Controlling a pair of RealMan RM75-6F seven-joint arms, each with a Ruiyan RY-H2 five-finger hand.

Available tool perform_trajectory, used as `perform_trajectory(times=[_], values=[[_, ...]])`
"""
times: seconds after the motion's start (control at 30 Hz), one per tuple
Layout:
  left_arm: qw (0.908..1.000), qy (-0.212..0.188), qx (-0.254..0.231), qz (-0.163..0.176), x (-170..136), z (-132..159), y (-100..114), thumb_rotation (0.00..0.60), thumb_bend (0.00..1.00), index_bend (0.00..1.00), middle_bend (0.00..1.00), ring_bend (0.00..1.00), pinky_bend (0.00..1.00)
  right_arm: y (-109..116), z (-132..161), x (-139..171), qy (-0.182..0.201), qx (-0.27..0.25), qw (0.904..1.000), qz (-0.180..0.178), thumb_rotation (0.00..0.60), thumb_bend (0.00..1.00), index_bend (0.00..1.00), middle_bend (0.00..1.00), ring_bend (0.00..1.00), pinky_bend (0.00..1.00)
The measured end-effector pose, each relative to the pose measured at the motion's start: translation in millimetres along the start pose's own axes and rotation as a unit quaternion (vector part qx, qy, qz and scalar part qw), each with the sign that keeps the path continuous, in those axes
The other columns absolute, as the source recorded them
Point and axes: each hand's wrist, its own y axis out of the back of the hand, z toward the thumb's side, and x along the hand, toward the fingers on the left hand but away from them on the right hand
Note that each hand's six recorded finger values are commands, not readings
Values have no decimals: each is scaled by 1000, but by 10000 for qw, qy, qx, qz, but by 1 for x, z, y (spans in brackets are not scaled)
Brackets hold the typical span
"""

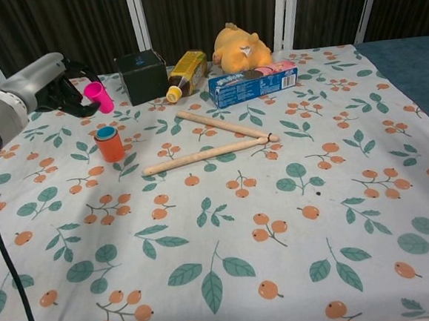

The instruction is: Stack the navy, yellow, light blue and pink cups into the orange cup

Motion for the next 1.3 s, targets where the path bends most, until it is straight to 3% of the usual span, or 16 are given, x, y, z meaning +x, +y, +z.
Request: perform_trajectory(times=[0.77,0.83,0.93,1.0,1.27,1.3], values=[[9982,138,472,-340,0,-23,-29,600,392,581,1000,1000,1000,0,-2,2,-26,-7,10000,21,600,107,0,0,0,0],[9979,146,477,-408,-1,-24,-31,600,395,496,1000,1000,1000,0,-2,2,-28,-8,10000,15,600,107,0,0,0,0],[9970,177,517,-554,-2,-27,-34,600,395,103,1000,1000,1000,0,-2,2,-32,-10,10000,24,600,107,0,0,0,0],[9967,181,512,-595,-3,-26,-34,600,391,13,1000,1000,1000,0,-1,2,-27,-10,10000,30,600,107,0,0,0,0],[9983,-79,250,-521,-17,-15,-19,600,369,0,999,1000,1000,-1,0,3,-9,10,10000,47,600,107,0,0,0,0],[9984,-160,229,-490,-21,-13,-16,600,367,0,961,994,1000,-2,0,4,-6,13,10000,55,600,107,0,0,0,0]])
